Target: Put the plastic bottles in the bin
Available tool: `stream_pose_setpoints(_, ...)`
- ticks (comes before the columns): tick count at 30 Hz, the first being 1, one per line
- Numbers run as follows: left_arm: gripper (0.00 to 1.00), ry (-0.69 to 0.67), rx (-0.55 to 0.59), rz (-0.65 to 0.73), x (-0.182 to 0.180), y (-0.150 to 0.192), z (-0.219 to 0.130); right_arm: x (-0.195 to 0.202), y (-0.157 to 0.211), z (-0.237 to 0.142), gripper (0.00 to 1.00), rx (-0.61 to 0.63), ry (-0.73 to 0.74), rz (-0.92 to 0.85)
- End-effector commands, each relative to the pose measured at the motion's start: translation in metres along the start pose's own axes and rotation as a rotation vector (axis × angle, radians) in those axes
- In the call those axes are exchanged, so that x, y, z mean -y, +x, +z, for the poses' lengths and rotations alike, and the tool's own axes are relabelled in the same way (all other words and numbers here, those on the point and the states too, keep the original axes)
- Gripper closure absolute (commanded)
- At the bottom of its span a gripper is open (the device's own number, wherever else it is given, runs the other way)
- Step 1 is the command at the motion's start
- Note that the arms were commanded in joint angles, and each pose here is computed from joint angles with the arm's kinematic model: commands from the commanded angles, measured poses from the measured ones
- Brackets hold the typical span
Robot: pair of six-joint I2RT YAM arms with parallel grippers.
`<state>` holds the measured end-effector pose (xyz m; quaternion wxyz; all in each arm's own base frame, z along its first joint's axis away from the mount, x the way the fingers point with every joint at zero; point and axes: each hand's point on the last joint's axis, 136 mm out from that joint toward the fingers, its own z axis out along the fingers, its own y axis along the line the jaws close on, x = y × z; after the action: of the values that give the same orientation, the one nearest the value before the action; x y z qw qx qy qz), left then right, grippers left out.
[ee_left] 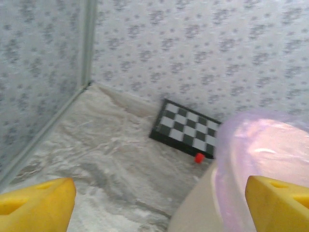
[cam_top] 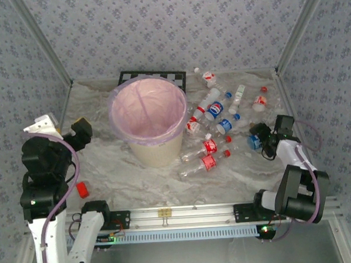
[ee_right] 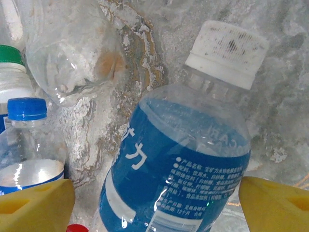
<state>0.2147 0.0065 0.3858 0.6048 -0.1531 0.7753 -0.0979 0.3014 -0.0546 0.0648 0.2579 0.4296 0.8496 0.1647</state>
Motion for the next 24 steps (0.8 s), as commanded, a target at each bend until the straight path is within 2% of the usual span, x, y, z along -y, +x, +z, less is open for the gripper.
stream_pose_setpoints(1,0.1,0.183,-0.03,0.014,0.037,-0.009,-0.003,0.002,-0.002,0.006,0.13,0.0,-0.003,0.026)
stream_pose_setpoints(8,0.12,0.362,-0.007,-0.041,0.071,-0.025,-0.009,0.005,-0.002,0.011,0.24,-0.004,0.009,0.02)
stream_pose_setpoints(14,0.13,0.444,-0.078,-0.062,0.091,-0.015,0.004,-0.005,-0.008,0.002,0.34,0.007,-0.012,-0.013)
stream_pose_setpoints(19,0.13,0.505,-0.131,0.006,0.122,-0.008,0.013,-0.017,-0.012,-0.019,0.38,0.022,-0.033,-0.059)
stream_pose_setpoints(24,0.13,0.634,-0.168,0.07,0.173,-0.013,0.01,-0.048,-0.02,-0.064,0.41,0.065,-0.109,-0.147)
